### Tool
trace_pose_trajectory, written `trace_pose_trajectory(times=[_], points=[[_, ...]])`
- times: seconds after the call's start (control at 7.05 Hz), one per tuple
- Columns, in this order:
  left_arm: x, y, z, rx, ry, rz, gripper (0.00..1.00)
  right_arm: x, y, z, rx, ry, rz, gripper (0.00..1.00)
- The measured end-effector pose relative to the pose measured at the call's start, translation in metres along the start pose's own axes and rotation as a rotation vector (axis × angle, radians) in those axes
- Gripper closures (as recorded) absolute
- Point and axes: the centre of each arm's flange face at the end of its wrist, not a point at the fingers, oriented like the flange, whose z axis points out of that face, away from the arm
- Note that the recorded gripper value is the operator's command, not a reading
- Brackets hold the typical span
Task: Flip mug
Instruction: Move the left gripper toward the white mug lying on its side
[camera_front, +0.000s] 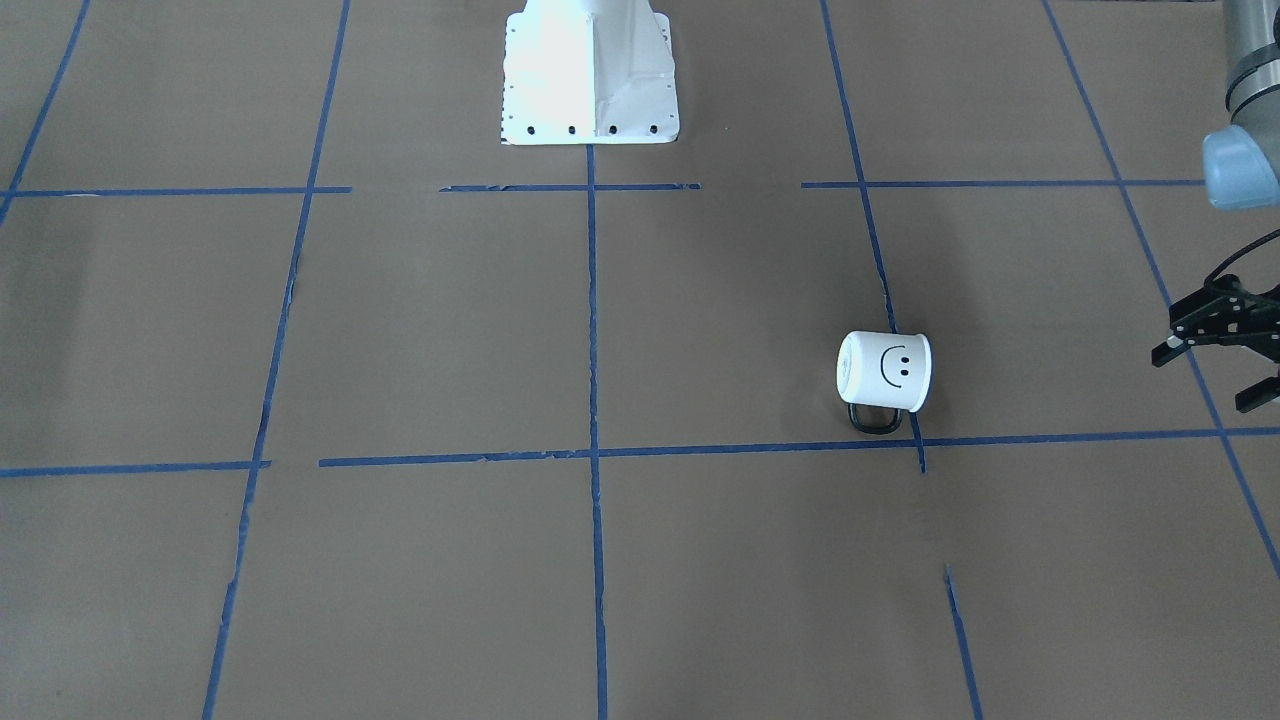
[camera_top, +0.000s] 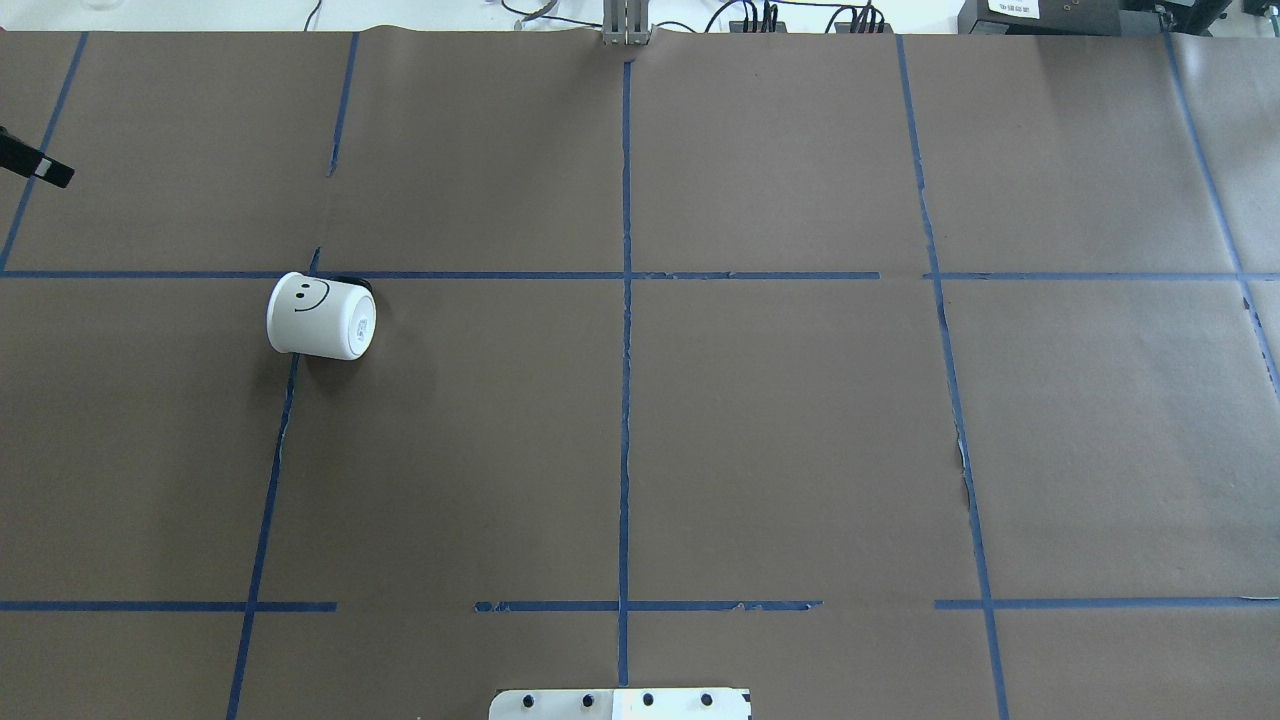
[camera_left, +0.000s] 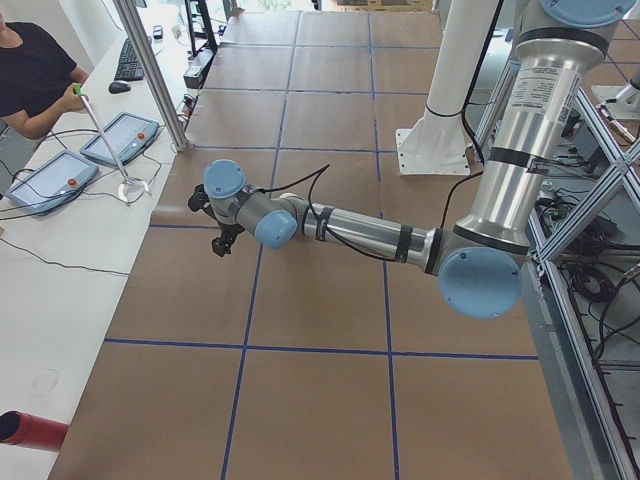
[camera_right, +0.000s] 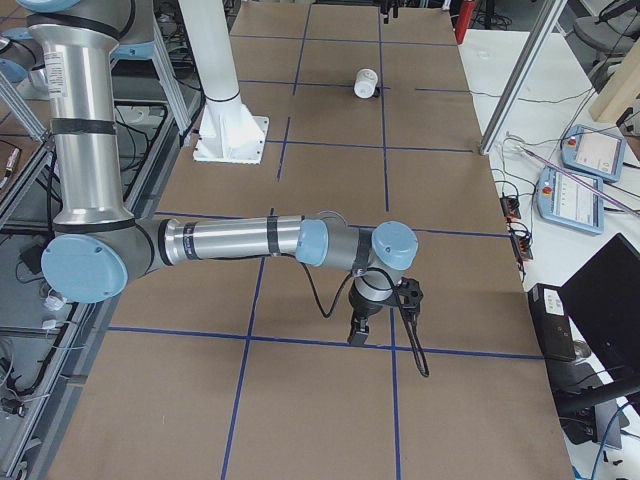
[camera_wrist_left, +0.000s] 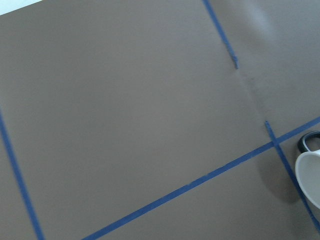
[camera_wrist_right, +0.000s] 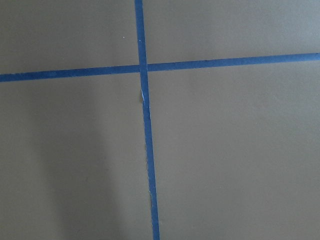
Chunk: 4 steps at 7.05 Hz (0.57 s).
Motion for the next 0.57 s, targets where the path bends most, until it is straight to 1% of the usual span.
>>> trace_pose_trajectory(times=[0.14, 0.28, 0.57], points=[[0.010, 0.005, 0.030, 0.016, 0.036, -0.019, 0.00, 0.000, 0.000, 0.000, 0.000, 0.000, 0.000, 0.00], [0.021, 0.012, 0.054, 0.028, 0.072, -0.063, 0.00, 0.000, 0.000, 0.000, 0.000, 0.000, 0.000, 0.00], [0.042, 0.016, 0.073, 0.048, 0.130, -0.246, 0.00, 0.000, 0.000, 0.000, 0.000, 0.000, 0.000, 0.00]])
